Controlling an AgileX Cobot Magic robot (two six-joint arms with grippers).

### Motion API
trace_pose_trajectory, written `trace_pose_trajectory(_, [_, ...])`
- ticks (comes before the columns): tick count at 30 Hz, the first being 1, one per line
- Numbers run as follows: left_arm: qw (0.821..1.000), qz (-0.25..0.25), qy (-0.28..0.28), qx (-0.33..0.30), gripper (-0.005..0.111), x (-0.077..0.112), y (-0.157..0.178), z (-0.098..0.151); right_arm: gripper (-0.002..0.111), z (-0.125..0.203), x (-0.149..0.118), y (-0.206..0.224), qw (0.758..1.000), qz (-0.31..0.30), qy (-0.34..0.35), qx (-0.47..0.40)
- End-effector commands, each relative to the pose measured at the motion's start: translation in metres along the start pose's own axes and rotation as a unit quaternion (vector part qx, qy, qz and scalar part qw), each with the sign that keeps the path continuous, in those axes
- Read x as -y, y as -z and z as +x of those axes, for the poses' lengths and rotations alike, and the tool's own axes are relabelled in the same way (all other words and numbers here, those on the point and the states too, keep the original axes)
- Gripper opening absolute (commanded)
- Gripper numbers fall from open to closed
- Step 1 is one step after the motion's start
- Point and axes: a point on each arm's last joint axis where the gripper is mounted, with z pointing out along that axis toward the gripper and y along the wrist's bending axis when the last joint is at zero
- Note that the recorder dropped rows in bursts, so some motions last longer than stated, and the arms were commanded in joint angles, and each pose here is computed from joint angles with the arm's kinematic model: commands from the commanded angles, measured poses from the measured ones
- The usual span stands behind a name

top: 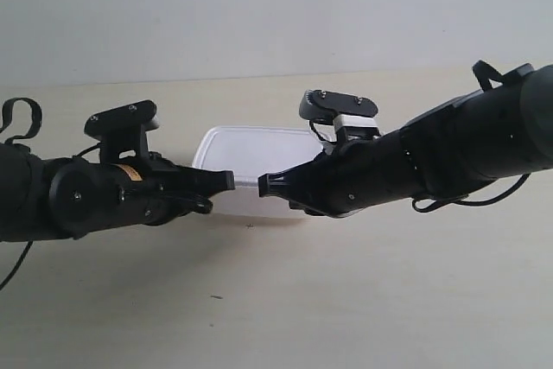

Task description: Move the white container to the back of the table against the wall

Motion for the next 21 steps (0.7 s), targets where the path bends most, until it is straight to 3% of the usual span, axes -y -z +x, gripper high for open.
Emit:
trace_pose_trajectory(1, [1.000,-0.006,-0.011,-0.002,0.000,-0.004,-0.006,-0.006,0.000,-0.007,-0.001,-0.002,1.000,0.011,0.015,0.014])
trace_pose_trajectory(21, [1.000,-0.027,0.002,-0.005,0.000,-0.018,-0.017,-0.007,0.000,-0.031,-0.006,-0.031,0.999,0.009,0.018,0.031])
